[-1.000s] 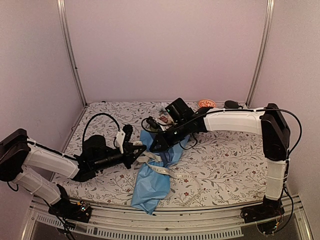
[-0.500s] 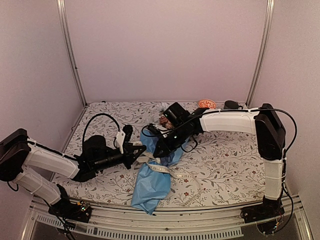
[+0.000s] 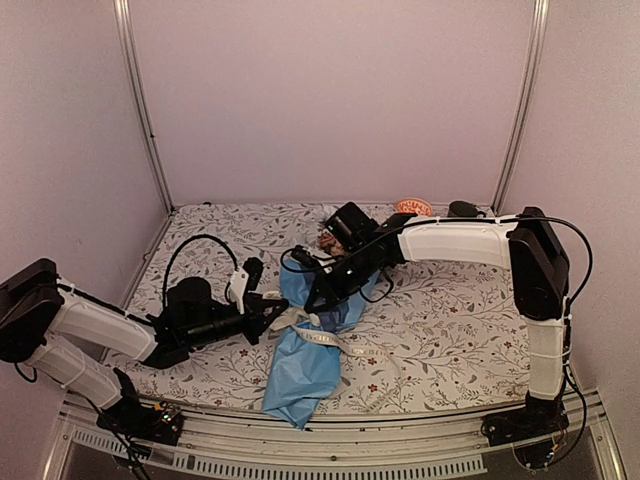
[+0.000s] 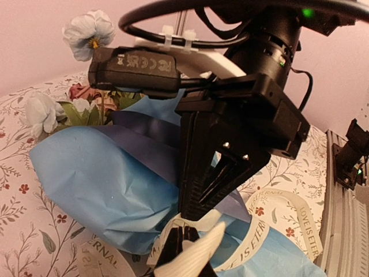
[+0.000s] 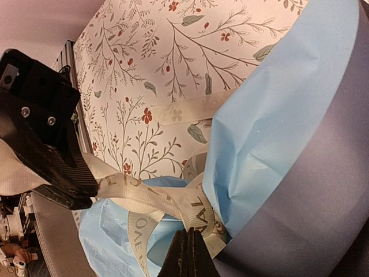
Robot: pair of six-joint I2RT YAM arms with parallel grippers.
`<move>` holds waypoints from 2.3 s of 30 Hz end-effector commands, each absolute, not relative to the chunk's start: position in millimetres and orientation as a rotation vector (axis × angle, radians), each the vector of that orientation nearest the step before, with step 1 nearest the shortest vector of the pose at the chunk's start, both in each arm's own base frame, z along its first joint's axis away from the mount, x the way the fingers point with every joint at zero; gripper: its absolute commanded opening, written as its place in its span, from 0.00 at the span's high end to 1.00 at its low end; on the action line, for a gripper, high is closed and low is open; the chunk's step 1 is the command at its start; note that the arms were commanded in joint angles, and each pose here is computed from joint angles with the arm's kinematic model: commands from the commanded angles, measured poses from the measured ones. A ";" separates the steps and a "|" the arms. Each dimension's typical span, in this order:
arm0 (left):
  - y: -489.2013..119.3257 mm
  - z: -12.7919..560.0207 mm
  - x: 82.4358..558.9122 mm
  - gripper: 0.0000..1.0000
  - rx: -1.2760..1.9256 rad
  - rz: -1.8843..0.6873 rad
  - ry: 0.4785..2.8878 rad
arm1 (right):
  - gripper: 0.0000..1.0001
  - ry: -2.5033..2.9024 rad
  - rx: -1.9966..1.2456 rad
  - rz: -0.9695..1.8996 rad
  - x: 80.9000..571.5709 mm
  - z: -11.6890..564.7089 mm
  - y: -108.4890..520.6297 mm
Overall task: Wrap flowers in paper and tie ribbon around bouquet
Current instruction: Cross the half-tied ribbon over the folded bouquet.
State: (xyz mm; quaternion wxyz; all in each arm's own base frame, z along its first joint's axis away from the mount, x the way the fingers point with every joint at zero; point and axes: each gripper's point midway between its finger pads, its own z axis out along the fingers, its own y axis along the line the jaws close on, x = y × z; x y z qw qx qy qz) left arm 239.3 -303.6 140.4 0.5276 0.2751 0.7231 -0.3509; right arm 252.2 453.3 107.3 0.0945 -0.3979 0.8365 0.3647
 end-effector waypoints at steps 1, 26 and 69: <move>-295.7 125.3 241.6 1.00 0.624 -0.834 1.782 | 1.00 2.420 -1.187 1.073 254.6 130.8 455.7; -288.8 109.9 236.8 1.00 0.596 -0.883 1.817 | 0.76 2.473 -1.195 1.072 238.3 117.2 471.8; -254.8 101.5 263.9 0.42 0.374 -0.765 1.882 | 1.00 2.375 -1.167 1.261 220.3 164.0 458.6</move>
